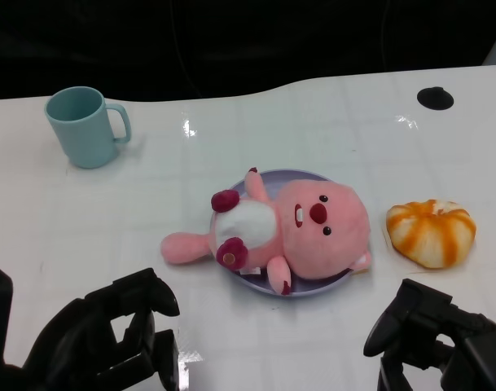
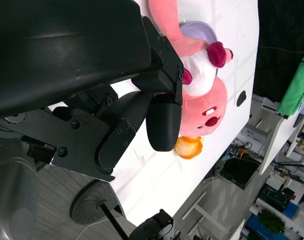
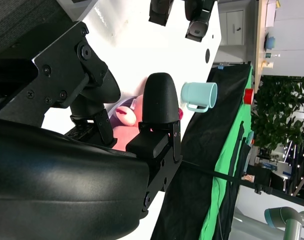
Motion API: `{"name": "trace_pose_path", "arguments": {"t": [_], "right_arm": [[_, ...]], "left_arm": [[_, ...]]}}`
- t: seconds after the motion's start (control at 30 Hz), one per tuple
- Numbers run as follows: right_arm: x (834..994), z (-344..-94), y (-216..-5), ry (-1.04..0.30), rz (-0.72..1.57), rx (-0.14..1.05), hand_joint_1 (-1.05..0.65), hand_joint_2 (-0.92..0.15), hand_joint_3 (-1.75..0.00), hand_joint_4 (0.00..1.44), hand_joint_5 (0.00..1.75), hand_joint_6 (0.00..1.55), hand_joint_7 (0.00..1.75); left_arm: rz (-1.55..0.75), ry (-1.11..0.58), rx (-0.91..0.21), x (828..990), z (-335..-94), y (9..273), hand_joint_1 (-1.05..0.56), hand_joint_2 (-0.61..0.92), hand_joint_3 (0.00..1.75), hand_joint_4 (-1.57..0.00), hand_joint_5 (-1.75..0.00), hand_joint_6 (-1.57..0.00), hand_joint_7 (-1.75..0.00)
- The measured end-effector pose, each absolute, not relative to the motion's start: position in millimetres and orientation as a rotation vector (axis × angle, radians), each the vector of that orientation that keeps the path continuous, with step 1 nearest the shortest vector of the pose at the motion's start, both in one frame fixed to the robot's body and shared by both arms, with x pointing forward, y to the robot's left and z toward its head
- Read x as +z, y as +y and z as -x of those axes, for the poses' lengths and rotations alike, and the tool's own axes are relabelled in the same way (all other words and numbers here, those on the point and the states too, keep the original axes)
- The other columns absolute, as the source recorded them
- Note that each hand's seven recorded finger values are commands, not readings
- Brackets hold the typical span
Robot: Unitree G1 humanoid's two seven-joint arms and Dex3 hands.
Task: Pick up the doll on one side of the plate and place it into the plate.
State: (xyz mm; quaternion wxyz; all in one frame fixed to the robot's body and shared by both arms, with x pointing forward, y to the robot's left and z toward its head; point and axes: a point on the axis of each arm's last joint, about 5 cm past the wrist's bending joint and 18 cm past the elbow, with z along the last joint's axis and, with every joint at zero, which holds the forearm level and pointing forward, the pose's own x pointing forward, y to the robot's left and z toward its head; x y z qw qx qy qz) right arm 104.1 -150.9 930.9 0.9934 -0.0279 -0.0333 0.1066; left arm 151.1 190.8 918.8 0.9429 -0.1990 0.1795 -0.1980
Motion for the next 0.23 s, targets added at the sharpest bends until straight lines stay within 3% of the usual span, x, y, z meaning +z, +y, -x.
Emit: {"name": "trace_pose_path", "arguments": {"t": [0.23], "right_arm": [[931.0, -104.3, -150.4, -0.068, 0.057, 0.212, 0.12, -0.42, -1.39, 0.72, 1.75, 0.61, 1.54]], "left_arm": [[0.397, 0.368, -0.408, 918.6, -151.3, 192.5, -0.07, 0.45, 1.50, -0.92, -1.75, -0.74, -1.75]]}}
